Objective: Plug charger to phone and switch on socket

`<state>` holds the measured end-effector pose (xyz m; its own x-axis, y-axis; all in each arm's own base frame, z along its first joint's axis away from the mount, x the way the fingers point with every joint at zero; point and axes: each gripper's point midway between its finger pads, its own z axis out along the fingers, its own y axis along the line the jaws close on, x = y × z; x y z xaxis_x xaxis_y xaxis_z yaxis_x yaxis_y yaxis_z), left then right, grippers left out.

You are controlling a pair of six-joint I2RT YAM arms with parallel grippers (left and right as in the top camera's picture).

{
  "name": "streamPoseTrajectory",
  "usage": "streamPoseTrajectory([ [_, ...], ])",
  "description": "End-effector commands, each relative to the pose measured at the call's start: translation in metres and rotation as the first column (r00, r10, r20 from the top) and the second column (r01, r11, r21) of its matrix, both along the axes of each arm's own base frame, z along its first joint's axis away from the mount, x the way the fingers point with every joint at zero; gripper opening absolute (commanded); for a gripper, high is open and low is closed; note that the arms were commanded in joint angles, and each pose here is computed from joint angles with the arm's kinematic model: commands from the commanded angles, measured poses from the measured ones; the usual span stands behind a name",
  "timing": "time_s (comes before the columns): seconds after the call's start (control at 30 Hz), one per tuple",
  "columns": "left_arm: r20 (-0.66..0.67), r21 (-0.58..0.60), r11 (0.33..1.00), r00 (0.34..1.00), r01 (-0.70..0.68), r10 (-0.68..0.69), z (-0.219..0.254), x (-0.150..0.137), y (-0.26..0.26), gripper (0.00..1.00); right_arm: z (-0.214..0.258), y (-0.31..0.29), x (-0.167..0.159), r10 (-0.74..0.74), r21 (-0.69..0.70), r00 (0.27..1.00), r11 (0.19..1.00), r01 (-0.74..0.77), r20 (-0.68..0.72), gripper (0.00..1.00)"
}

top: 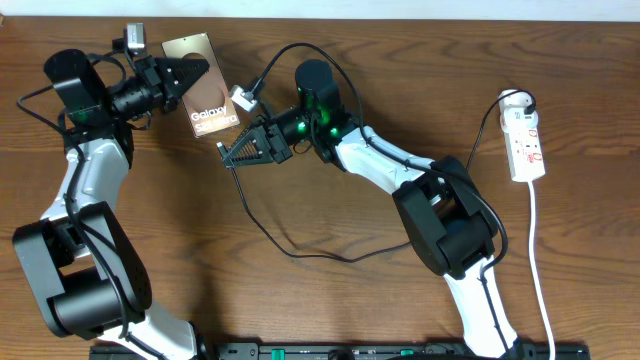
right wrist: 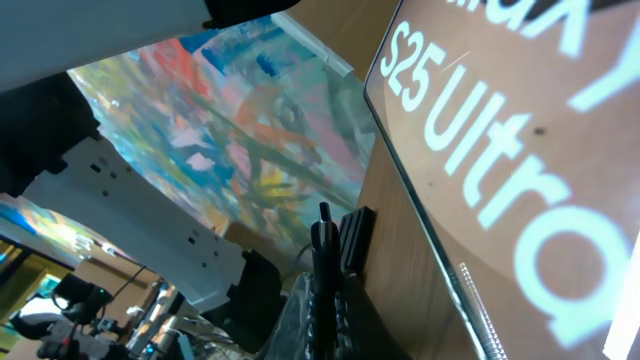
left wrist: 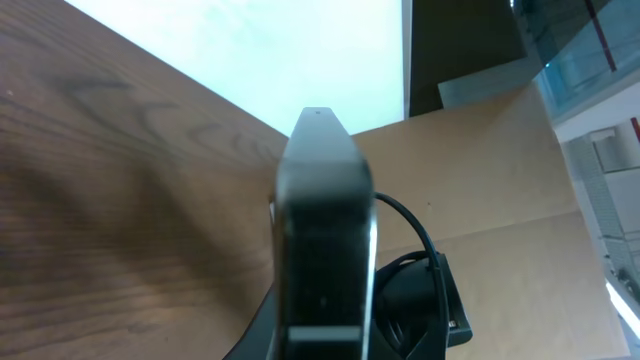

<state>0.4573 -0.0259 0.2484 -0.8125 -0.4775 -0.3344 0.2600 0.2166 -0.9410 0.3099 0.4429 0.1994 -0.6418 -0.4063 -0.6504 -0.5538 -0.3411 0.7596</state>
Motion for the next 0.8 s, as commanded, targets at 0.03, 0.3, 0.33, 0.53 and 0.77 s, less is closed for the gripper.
streamPoseTrajectory([
  [0.03,0.007,-0.011,0.999,0.999,0.038,-0.038,0.006,-0.005,-0.002,0.07,-0.001,0.002,0.001,-0.007,-0.008,1.000,1.000,0.007,-0.012,0.01],
  [0.3,0.006,-0.019,0.997,0.998,0.069,-0.069,0.007,-0.010,-0.004,0.07,-0.002,0.005,0.005,-0.036,-0.011,0.999,0.999,0.036,-0.012,0.01],
  [0.33,0.006,-0.018,0.997,0.998,0.069,-0.069,0.007,-0.010,-0.004,0.07,-0.002,0.005,0.006,-0.041,-0.015,0.999,0.999,0.040,-0.017,0.01],
  [0.53,-0.002,-0.024,0.997,0.998,0.068,-0.068,0.007,-0.010,-0.004,0.07,-0.002,0.006,0.007,-0.048,-0.015,0.999,0.999,0.048,-0.016,0.01],
  [0.77,-0.029,-0.039,0.998,0.998,0.059,-0.060,0.007,-0.008,-0.004,0.07,-0.003,0.008,0.010,-0.073,-0.030,0.997,0.997,0.072,-0.033,0.01],
])
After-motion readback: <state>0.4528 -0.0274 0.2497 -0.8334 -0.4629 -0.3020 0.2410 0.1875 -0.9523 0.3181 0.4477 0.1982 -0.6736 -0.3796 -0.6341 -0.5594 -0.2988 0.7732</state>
